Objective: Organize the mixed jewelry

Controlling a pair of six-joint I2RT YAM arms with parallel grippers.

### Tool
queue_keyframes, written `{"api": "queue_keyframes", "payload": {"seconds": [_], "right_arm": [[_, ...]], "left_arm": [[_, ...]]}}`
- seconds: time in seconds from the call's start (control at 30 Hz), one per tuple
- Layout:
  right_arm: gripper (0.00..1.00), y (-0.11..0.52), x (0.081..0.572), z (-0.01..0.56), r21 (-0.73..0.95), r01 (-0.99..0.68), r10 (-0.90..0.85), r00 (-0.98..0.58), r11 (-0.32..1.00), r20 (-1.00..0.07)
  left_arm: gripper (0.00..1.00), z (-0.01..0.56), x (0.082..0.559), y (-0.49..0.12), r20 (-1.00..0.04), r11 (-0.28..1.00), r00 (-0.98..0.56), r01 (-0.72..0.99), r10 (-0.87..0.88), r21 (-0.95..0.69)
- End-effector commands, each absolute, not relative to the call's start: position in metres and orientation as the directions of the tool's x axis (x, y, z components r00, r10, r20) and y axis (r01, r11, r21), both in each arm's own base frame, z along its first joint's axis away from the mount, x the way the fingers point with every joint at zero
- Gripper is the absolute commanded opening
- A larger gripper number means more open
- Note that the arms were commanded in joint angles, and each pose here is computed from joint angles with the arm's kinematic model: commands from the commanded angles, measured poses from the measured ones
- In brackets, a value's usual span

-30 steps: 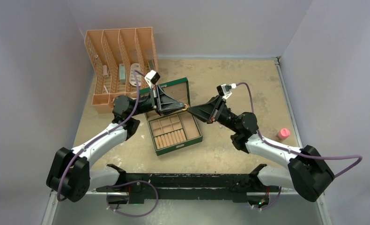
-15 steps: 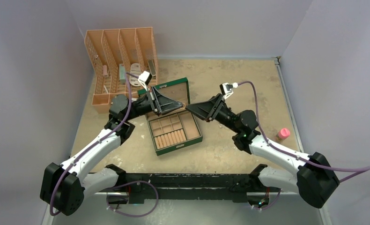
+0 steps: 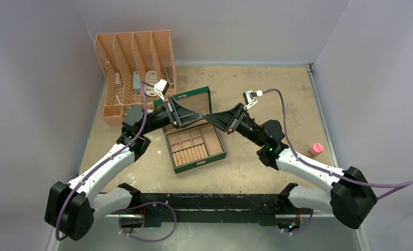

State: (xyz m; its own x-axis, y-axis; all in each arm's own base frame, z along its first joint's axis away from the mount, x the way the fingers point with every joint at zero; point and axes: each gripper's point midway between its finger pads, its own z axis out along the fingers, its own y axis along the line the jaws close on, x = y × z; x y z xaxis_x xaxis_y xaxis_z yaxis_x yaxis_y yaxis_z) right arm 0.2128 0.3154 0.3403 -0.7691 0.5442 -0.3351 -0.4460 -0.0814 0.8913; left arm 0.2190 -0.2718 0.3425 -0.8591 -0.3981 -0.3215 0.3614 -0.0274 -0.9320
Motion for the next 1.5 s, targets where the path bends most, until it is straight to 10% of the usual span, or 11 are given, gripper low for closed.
{"api": "queue_keyframes", "payload": {"seconds": [0.0,0.63,1.17,1.47], "right_arm": [[0.26,0.309,0.213,0.366,0.859,-0.498,0.592,-0.73,-0.121,-0.34],[0.24,0.305,0.21,0.351,0.874,-0.475,0.589,-0.736,-0.099,-0.334],[0.01,0.307,0.208,0.364,0.857,-0.502,0.579,-0.735,-0.116,-0.352],[0.0,0.313,0.226,0.321,0.898,-0.422,0.54,-0.73,0.124,-0.418]], "left_arm": [[0.0,0.366,0.22,-0.269,-0.387,-0.043,-0.817,0.446,-0.428,-0.894],[0.0,0.367,0.22,-0.269,-0.386,-0.041,-0.818,0.444,-0.427,-0.895],[0.0,0.36,0.222,-0.271,-0.373,-0.039,-0.829,0.427,-0.417,-0.904],[0.57,0.315,0.237,-0.256,-0.371,0.2,-0.8,0.312,-0.472,-0.929]]}}
